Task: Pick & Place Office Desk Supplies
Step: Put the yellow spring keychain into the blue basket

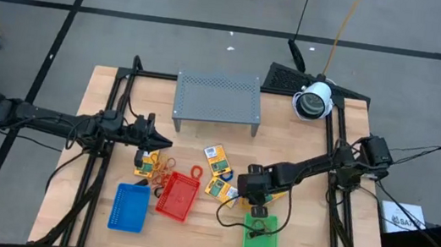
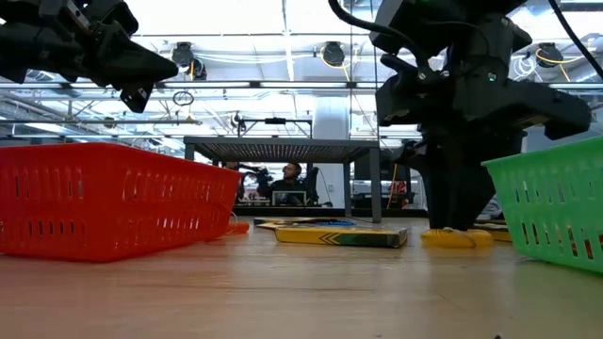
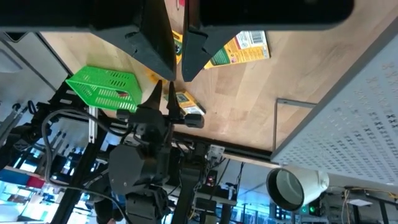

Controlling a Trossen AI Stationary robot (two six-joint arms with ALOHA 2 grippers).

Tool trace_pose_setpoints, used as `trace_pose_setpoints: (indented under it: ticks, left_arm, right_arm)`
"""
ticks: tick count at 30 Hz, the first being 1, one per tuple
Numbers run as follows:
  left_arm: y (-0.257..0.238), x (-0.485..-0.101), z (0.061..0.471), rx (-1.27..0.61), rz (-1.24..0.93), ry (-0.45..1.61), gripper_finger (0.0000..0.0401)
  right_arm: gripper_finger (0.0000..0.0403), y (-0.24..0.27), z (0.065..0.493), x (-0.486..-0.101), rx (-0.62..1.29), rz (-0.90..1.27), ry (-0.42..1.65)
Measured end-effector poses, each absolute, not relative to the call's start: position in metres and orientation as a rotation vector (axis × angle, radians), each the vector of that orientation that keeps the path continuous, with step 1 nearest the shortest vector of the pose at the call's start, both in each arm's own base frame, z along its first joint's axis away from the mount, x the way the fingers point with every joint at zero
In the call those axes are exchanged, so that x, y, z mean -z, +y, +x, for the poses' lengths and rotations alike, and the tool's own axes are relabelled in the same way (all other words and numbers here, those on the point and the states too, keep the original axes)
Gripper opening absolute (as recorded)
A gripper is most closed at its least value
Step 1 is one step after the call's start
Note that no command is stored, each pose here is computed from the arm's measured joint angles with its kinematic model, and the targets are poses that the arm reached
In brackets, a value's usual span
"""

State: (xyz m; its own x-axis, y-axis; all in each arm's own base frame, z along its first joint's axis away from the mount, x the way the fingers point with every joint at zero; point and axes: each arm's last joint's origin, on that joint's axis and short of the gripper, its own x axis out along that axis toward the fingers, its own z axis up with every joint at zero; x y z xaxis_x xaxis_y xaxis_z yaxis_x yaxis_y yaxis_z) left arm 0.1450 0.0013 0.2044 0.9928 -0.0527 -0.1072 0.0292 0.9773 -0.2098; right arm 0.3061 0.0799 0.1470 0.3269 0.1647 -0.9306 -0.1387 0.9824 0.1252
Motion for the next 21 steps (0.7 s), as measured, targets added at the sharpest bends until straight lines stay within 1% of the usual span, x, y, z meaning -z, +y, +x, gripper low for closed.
trace_pose_setpoints:
  ticks: [7, 14, 17, 21]
  left_arm:
    - [0.001, -0.205, 0.145, 0.041, -0.209, 0.111, 0.0033]
    - [0.001, -0.204, 0.145, 0.04, -0.228, 0.112, 0.0033]
    - [0.001, -0.204, 0.145, 0.04, -0.228, 0.112, 0.0033]
    - [0.001, -0.205, 0.145, 0.04, -0.229, 0.112, 0.0033]
  right_arm:
    - [0.0105, 0.081, 0.305, -0.145, -0.184, 0.043, 1.216]
    - [0.0101, 0.084, 0.306, -0.129, -0.197, 0.0, 1.239]
    - [0.0079, 0.084, 0.305, -0.127, -0.194, -0.018, 1.245]
    - [0.0022, 0.084, 0.305, -0.128, -0.191, -0.022, 1.241]
